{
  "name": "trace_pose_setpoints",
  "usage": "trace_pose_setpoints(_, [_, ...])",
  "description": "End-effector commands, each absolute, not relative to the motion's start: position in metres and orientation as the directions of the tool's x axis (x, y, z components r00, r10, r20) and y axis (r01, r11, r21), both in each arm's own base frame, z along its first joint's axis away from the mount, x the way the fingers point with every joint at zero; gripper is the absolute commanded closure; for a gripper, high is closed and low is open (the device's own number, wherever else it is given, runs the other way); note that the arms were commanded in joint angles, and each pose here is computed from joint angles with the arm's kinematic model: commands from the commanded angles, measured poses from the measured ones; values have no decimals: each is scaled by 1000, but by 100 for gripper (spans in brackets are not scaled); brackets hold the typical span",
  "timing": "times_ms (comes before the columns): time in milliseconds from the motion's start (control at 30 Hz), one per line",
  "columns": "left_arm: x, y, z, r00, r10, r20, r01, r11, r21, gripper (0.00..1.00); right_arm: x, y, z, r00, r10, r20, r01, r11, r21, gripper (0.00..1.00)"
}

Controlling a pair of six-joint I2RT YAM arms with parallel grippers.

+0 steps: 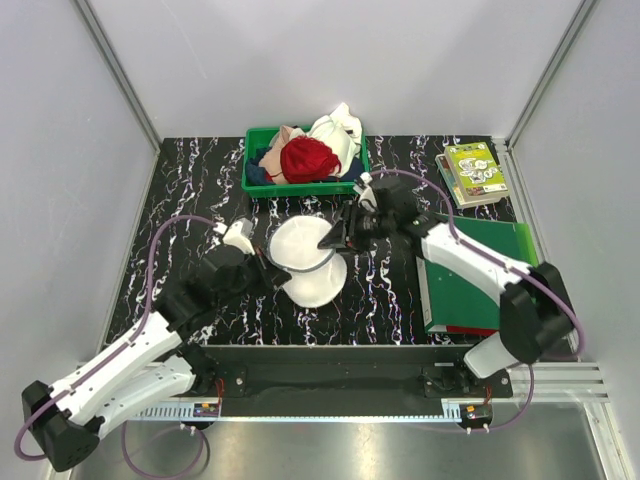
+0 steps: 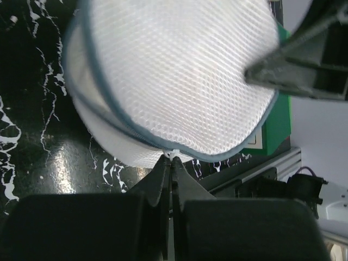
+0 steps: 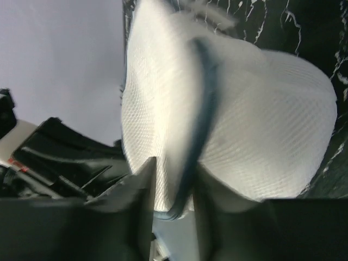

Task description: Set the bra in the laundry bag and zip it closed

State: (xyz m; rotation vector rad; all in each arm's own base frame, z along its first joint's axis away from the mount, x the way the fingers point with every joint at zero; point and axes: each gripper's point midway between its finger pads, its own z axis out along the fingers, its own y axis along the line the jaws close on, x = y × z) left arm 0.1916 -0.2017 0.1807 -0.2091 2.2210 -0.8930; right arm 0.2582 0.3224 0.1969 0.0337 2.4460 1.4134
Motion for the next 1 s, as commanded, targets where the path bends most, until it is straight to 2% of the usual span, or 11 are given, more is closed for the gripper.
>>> trace_pose_setpoints(0, [189, -233, 209, -735, -353, -579, 262, 639, -723, 100, 273, 323, 207, -949, 118, -292, -169, 592, 788, 49])
trace_pose_setpoints(133, [191, -243, 210, -752, -352, -557, 266, 612, -745, 100, 273, 266, 190, -899, 224, -377, -34, 820, 571, 22])
trace_pose_setpoints(267, [186, -259, 209, -780, -327, -533, 285, 572, -769, 100, 253, 226, 181, -856, 255, -451, 66, 917, 394, 9])
trace_pose_setpoints(367, [181, -267, 207, -791, -300, -532, 297, 572, -764, 100, 227, 225, 177, -863, 313, -396, 123, 891, 436, 5])
trace_pose_setpoints(467, [176, -276, 210, -797, -288, -530, 311, 557, -770, 100, 214, 259, 194, -845, 430, -318, 144, 755, 640, 7])
trace_pose_setpoints(500, [174, -277, 210, -801, -286, -526, 309, 554, -773, 100, 212, 282, 216, -832, 493, -257, 145, 639, 755, 9])
trace_pose_setpoints(633, [168, -284, 214, -802, -277, -530, 325, 541, -775, 100, 211, 319, 215, -814, 565, -136, 197, 488, 850, 29])
trace_pose_setpoints(700, [164, -287, 214, -806, -264, -530, 333, 539, -774, 100, 211, 334, 208, -815, 572, -90, 221, 451, 865, 34])
trace_pose_setpoints(833, [157, -287, 207, -815, -234, -530, 340, 547, -765, 100, 222, 333, 204, -781, 612, -122, 221, 454, 863, 56])
trace_pose_setpoints(900, [157, -280, 205, -806, -228, -546, 343, 571, -746, 100, 224, 325, 205, -773, 612, -167, 187, 471, 862, 87])
trace_pose_setpoints(967, [163, -259, 195, -789, -242, -565, 299, 652, -697, 100, 224, 311, 204, -780, 599, -181, 167, 478, 863, 100])
